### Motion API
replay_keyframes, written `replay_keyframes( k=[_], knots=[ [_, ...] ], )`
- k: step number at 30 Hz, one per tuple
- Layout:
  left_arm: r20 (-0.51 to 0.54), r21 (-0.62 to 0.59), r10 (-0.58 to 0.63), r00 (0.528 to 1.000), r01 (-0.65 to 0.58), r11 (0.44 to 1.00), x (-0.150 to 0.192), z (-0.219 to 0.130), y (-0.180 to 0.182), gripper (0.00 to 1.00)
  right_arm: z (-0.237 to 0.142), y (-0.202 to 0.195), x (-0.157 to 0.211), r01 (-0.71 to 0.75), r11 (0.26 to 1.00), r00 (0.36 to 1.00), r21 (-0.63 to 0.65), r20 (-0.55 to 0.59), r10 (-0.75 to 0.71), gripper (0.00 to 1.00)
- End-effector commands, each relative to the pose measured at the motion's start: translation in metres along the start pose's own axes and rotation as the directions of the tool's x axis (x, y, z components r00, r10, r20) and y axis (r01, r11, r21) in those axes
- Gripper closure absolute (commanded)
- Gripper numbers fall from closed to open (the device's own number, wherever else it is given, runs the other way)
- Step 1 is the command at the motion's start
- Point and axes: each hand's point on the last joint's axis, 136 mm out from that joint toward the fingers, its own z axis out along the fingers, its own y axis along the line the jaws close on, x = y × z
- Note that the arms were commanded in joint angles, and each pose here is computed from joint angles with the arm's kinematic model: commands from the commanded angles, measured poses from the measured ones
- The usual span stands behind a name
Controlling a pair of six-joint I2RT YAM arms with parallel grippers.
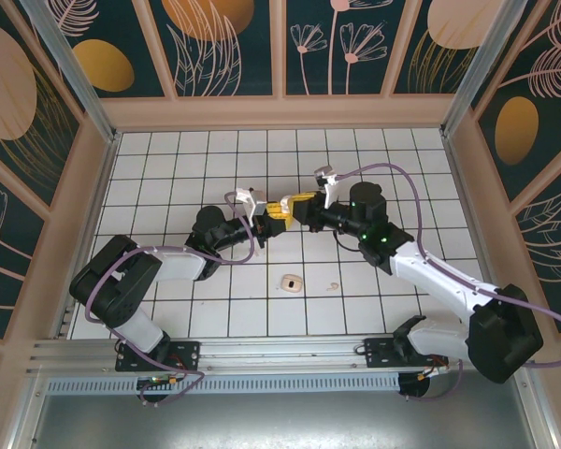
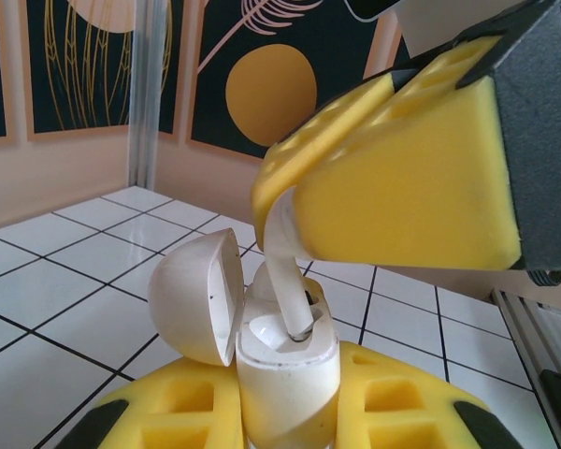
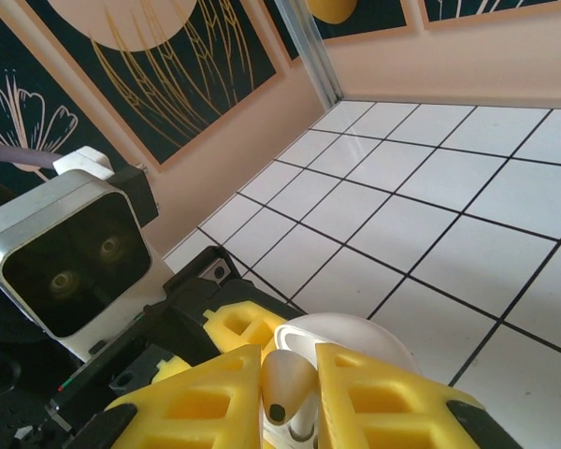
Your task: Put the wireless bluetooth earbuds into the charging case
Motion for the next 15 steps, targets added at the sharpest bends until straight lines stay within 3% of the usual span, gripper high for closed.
replay_keyframes(
  k=[1,15],
  knots=[
    [0.075,0.016,0.070,0.995,-0.072,0.997,-0.029,0.001,-0.008,0.90,-0.004,0.002,0.001,0.041,0.999,0.999,0.018,-0.026,-0.041,0.81],
    [0.081,0.013,0.102,0.992,-0.103,0.995,-0.036,0.000,-0.013,0.89,0.000,0.007,0.019,0.062,0.998,0.992,0.002,-0.110,-0.061,0.81]
  ],
)
